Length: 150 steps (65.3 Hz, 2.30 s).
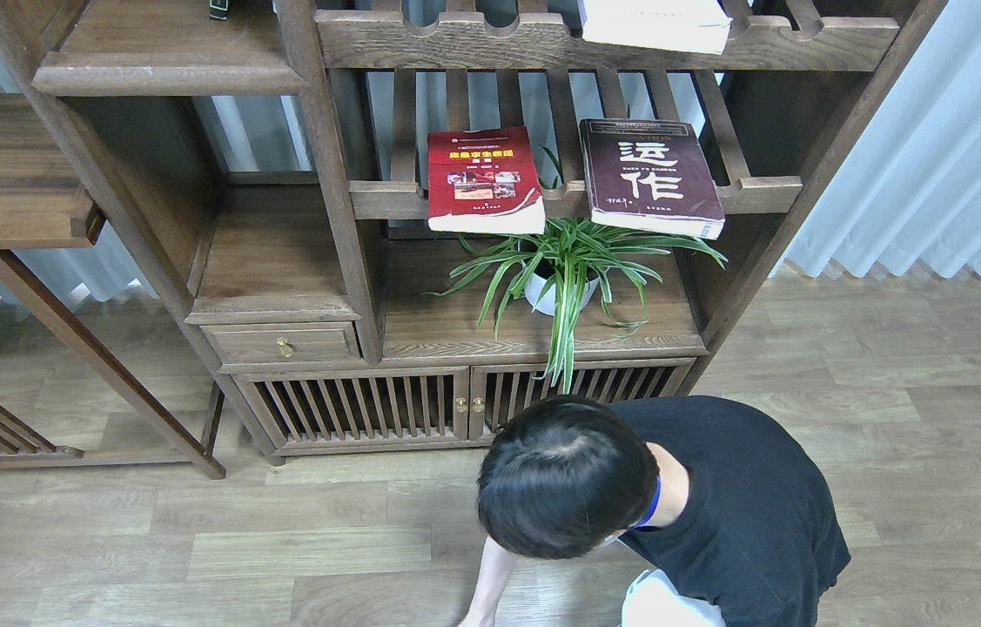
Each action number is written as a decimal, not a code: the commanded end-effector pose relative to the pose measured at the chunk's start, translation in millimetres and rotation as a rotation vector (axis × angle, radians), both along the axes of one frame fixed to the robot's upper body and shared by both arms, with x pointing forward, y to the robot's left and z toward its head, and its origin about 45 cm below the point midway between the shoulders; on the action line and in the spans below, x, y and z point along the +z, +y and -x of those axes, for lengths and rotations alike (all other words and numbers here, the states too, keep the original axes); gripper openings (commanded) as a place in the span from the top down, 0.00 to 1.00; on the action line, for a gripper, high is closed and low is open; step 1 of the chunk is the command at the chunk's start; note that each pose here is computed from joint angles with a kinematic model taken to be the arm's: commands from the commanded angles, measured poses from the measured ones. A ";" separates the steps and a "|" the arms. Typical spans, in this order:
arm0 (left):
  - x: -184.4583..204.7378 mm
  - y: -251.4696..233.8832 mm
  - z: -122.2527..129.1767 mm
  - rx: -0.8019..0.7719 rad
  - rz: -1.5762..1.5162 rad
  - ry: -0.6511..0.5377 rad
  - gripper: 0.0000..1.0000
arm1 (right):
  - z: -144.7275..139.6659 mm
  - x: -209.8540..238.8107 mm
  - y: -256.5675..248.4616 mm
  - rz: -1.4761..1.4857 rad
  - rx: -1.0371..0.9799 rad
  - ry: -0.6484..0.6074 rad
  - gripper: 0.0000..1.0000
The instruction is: Organize books on shelf
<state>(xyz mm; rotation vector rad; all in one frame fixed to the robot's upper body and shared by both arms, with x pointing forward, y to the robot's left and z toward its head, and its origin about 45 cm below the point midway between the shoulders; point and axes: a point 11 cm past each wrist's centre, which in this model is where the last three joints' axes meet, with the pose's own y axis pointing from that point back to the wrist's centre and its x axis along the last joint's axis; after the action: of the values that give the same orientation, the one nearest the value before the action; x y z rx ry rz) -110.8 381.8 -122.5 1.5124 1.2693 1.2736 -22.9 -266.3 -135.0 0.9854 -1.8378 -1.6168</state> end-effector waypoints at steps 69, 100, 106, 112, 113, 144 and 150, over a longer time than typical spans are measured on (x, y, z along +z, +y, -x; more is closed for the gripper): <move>10.0 31.1 3.5 -0.008 -0.094 0.014 0.00 | 0.1 0.0 -0.5 0.001 0.000 0.000 0.01; 10.2 31.1 4.4 -0.008 -0.094 0.016 0.00 | 0.1 0.0 -0.5 0.001 0.000 0.000 0.01; 10.1 31.1 4.2 -0.008 -0.094 0.014 0.00 | 0.0 0.0 0.0 0.000 0.000 0.000 0.01; 10.1 31.1 4.2 -0.008 -0.094 0.014 0.00 | 0.0 0.0 0.0 0.000 0.000 0.000 0.01; 10.2 31.1 4.4 -0.008 -0.094 0.016 0.00 | 0.0 0.0 0.0 0.000 0.000 0.000 0.01; 10.2 31.1 4.3 -0.010 -0.093 0.016 0.00 | 0.0 0.0 0.0 0.000 0.000 0.000 0.01; 10.2 31.1 4.4 -0.008 -0.094 0.016 0.00 | 0.0 0.0 0.0 0.000 0.000 0.000 0.01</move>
<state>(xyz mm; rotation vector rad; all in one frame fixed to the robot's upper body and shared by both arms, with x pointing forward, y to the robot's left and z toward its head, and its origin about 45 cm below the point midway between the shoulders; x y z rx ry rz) -111.1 381.8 -122.4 1.5129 1.2697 1.2732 -22.9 -266.3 -135.0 0.9851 -1.8379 -1.6168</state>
